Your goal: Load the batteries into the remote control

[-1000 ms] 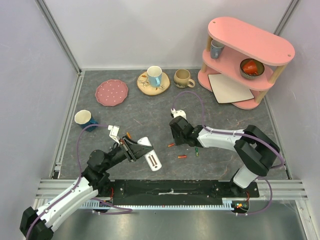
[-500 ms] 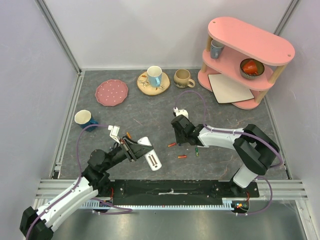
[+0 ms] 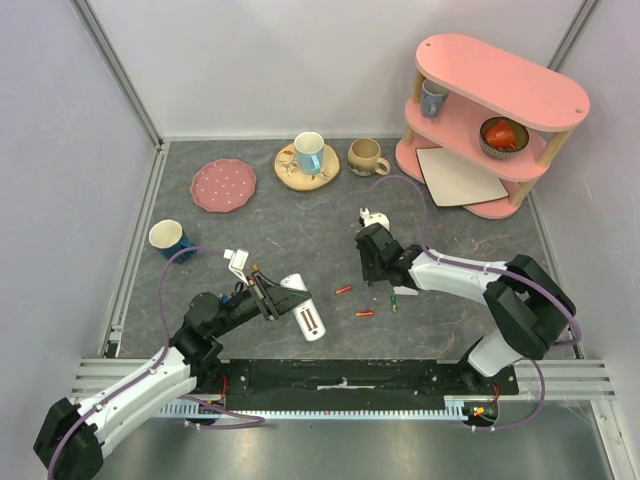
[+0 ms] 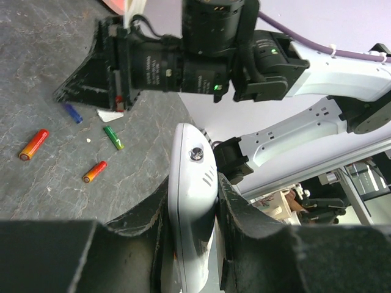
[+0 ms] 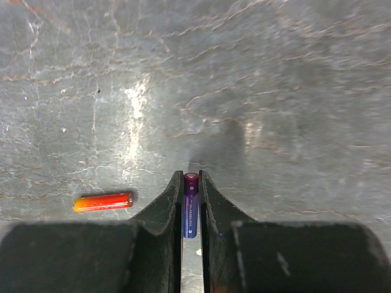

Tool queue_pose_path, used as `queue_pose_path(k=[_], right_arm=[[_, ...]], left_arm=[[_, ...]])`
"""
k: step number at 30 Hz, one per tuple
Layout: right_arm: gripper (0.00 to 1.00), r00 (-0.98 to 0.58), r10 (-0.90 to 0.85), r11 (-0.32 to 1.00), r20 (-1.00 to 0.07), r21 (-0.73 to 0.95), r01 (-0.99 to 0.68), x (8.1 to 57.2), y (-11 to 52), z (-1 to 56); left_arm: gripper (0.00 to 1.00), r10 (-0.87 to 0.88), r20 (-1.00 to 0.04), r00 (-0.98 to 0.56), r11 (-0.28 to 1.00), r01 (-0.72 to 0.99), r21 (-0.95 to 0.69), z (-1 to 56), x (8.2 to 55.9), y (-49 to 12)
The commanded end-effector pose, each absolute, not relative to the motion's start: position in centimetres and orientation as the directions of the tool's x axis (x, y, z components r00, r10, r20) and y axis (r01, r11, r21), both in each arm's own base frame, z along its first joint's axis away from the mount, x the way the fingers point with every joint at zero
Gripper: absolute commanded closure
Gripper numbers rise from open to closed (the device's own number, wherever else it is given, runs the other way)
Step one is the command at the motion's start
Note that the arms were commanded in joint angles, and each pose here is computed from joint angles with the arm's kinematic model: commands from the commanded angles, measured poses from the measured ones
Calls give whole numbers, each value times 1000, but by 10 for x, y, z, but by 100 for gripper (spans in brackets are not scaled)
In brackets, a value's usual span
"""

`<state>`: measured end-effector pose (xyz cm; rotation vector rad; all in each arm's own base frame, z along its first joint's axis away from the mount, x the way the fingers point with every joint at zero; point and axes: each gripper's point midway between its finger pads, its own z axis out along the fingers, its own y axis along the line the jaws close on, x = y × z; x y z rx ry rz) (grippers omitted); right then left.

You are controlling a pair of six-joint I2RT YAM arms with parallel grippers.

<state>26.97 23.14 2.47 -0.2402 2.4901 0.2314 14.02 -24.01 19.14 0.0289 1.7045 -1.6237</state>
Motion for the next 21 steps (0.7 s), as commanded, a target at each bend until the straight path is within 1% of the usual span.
queue_pose_path(k=[1, 4, 9, 16, 21], right_arm=[[100, -737, -136, 973, -662, 50, -224, 287, 216, 58], [100, -726, -154, 976, -671, 9, -215, 288, 206, 62], [100, -727, -153, 976, -669, 12, -217, 283, 202, 60], [100, -732, -170, 974, -660, 1, -226, 286, 205, 53], [100, -753, -184, 975, -632, -20, -222, 295, 207, 39]], left_arm=[[98, -468, -578, -668, 210, 551, -807, 180, 141, -238], [98, -450, -590, -670, 198, 569, -798, 181, 138, -240], [98, -436, -589, -681, 184, 573, -799, 180, 136, -242], [98, -439, -583, -684, 201, 557, -806, 176, 139, -242], [98, -448, -573, -686, 215, 539, -814, 173, 142, -241]])
